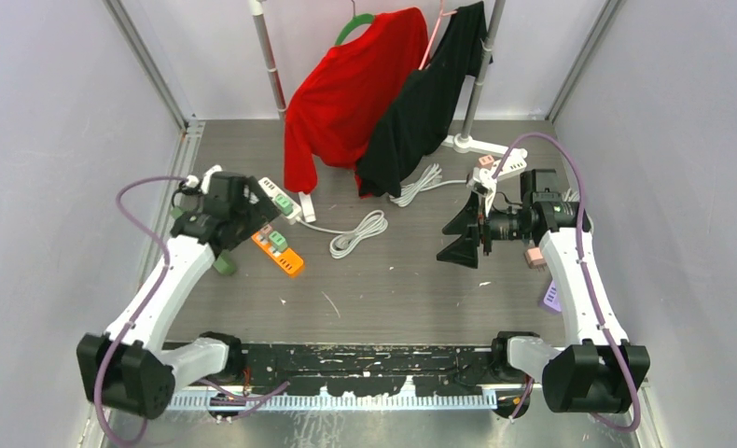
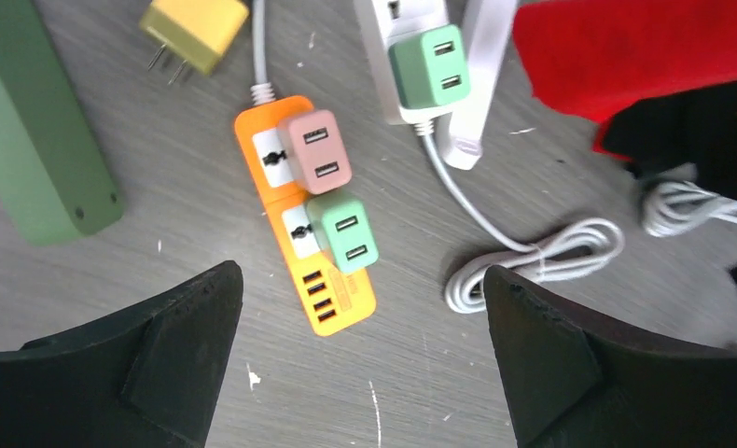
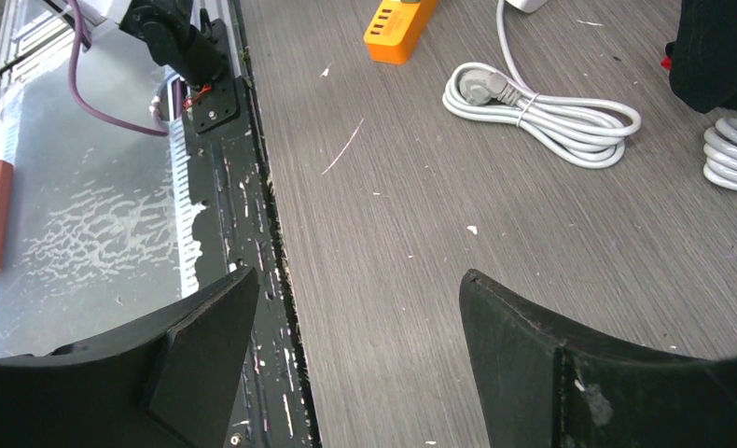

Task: Pull the plug off the socket
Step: Move the socket to the center of the board.

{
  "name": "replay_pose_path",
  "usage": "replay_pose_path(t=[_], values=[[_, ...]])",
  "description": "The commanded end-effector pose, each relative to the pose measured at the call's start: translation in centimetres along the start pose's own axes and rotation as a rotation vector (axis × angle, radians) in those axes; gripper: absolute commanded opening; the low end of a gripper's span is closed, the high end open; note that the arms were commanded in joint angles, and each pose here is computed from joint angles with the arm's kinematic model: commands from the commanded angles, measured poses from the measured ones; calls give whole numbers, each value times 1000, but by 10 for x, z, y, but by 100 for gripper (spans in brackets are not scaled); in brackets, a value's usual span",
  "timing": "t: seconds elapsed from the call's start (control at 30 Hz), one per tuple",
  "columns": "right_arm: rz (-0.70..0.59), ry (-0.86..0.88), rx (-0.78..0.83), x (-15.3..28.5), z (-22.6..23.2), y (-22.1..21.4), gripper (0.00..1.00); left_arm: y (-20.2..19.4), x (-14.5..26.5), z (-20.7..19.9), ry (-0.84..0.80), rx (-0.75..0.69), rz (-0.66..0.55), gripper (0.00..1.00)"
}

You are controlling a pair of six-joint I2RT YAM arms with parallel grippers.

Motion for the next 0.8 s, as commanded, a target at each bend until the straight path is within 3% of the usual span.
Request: replay_pose_path(t=[0.0, 0.2, 0.5, 0.53, 0.7, 0.77], values=[[-4, 2, 31, -1, -3, 3, 84, 2, -3, -1, 367, -21, -64, 100], [-1, 1, 22, -2, -5, 2, 84, 5, -34, -13, 431, -60, -5, 99], [-1, 2, 18, -2, -5, 1, 84, 4, -80, -27, 484, -123, 88, 90], [-2, 4, 17, -3, -6, 1, 84, 3, -85, -28, 494, -134, 96, 86], [-2, 6, 17, -3, -5, 1, 84, -2, -104, -28, 529, -162, 137, 50], [-2, 6, 16, -3, -5, 1, 84, -5, -108, -26, 538, -166, 146, 45]])
Point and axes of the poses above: each gripper's point midway between its finger pads, its own x axis back along the fingers, its own z axis along the line the jaws close on, y = z × x, the point moved 10 cm from there along x, back along the fingers, and after that the axes turned 7 degrees about -x, right-handed, at the moved point
